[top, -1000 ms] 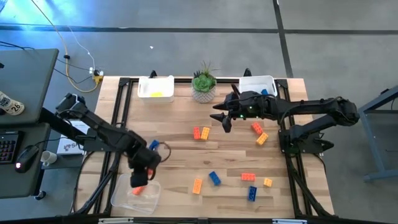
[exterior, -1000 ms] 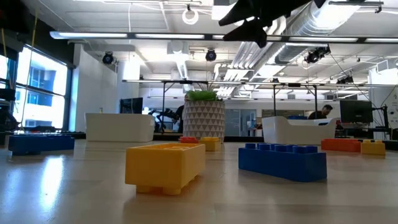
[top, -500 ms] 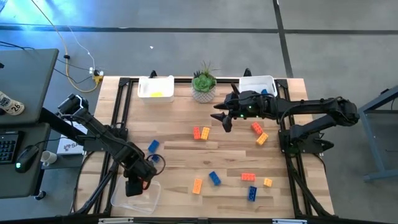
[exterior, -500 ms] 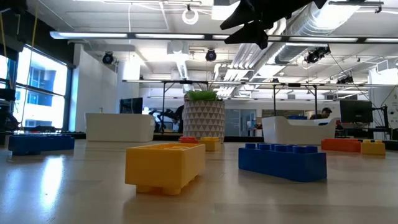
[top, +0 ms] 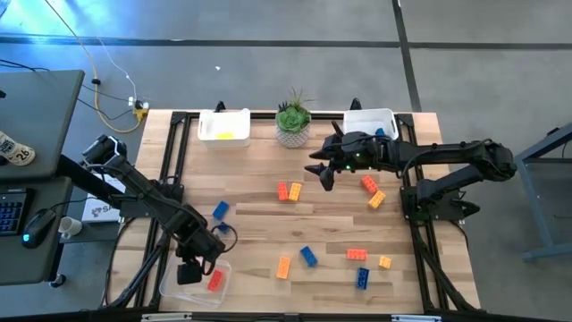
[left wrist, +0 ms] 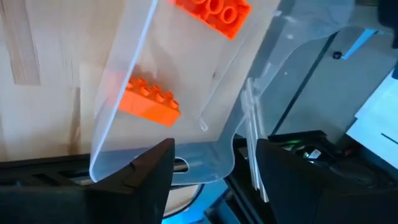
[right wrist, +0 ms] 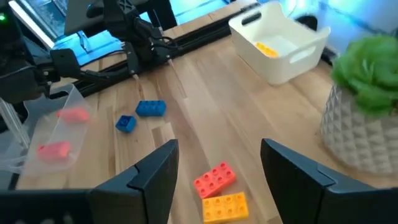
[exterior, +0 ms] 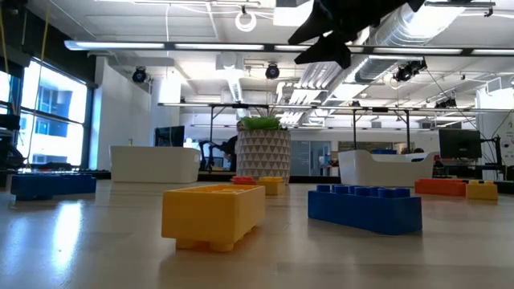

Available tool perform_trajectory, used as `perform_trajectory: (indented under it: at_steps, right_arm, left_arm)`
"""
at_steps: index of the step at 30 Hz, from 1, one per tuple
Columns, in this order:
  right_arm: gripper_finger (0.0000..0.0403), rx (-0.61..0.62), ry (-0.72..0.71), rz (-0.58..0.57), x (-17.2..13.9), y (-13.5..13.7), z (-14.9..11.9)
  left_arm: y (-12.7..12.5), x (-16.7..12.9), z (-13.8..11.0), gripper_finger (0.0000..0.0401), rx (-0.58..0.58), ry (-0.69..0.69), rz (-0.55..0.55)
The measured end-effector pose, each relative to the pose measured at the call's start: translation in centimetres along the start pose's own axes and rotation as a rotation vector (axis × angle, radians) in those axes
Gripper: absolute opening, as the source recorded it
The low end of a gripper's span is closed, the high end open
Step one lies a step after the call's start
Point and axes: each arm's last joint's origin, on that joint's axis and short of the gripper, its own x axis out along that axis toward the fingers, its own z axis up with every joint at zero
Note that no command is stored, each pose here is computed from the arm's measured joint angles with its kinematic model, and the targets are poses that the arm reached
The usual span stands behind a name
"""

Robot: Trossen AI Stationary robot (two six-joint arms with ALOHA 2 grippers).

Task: Sort & place blocks by color
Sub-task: Put the blue game piece into the right white bin

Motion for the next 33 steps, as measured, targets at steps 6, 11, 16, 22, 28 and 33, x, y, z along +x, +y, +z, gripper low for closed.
perform_trajectory:
  at_steps: [6,11,16,22,28,33]
  right_arm:
    - [0.0215,0.088,0.046,0.052,0.0,0.1,-0.3]
    - [0.0215,0.084,0.031,0.106,-0.3,0.6,0.6]
    - [0.0215,-0.036,-0.029,0.129,-1.6,2.6,2.8]
    - [0.0215,0.009,0.035,0.036,-2.3,4.6,4.3]
    - [0.0215,0.104,0.188,0.001,-1.1,6.9,4.1]
    - [0.0215,0.194,0.390,-0.031,1.0,8.5,2.7]
  left_arm:
    - [-0.4,-2.6,-0.6,0.0211,0.050,-0.120,-0.050]
    - [0.9,-5.7,-1.1,0.0211,0.075,-0.302,-0.061]
    - [3.0,-9.0,-1.1,0.0211,0.069,-0.608,0.028]
    - [5.7,-12.2,-0.6,0.0211,-0.074,-0.944,0.207]
    - [7.5,-14.3,0.3,0.0211,-0.223,-1.131,0.271]
    - [8.3,-15.4,1.0,0.0211,-0.244,-1.210,0.283]
